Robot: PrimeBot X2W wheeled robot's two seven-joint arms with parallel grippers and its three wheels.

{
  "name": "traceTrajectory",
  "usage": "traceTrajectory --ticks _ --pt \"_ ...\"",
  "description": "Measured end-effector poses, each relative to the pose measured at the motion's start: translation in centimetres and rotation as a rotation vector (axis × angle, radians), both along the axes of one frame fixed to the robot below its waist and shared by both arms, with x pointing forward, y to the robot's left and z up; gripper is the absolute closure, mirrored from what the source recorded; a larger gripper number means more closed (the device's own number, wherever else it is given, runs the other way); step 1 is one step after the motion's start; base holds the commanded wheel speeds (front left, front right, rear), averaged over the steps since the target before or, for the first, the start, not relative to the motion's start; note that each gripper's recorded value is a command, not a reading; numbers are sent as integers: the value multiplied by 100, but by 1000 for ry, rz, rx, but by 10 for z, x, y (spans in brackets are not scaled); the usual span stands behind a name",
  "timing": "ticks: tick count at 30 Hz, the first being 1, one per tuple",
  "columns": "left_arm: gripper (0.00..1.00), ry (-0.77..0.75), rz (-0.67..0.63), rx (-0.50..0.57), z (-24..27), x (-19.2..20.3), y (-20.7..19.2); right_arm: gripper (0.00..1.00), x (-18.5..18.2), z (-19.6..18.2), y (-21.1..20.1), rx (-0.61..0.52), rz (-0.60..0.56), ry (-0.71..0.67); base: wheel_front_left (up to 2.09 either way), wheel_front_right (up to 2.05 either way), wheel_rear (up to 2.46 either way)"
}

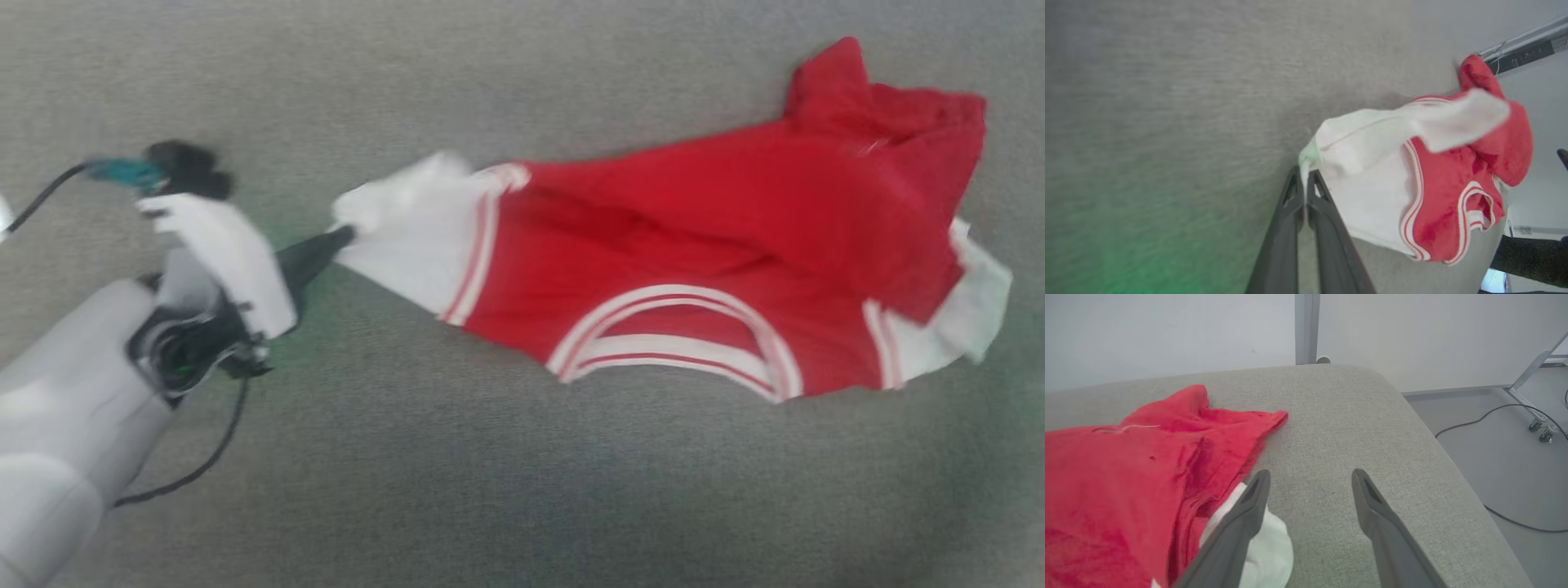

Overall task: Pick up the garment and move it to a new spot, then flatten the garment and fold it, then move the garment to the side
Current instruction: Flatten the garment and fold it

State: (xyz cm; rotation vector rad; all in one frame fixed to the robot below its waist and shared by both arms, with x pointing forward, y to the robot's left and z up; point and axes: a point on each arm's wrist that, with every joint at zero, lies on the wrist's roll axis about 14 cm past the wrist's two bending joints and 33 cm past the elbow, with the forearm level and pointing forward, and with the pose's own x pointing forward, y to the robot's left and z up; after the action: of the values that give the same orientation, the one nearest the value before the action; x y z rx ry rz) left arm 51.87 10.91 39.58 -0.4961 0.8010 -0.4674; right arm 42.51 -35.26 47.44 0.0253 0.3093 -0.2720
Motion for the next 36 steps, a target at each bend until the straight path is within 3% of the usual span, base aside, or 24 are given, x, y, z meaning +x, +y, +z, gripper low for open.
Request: traceTrajectory --ticks 7,13,14,15,16,23,29,36 --pt "100 39 263 20 -8 -11 77 0 6 6 11 0 38 3 0 0 0" --pt "100 20 311 133 -12 -24 110 0 7 10 18 1 60 5 0 0 0" --pt "92 11 307 140 -12 -25 110 0 7 10 19 2 63 7 0 0 0" --pt "56 -1 299 147 -11 -26 110 0 7 11 20 2 66 4 0 0 0" --pt "0 -22 283 158 -9 -26 108 0 7 13 21 2 70 1 0 0 0" --pt "0 -253 26 335 30 -9 89 0 1 14 28 5 88 4 0 0 0" --pt "0 -399 -352 355 71 1 -8 0 -7 10 27 17 71 3 0 0 0" --pt "0 -366 -703 364 67 -12 -105 0 -6 -5 29 46 55 12 0 0 0"
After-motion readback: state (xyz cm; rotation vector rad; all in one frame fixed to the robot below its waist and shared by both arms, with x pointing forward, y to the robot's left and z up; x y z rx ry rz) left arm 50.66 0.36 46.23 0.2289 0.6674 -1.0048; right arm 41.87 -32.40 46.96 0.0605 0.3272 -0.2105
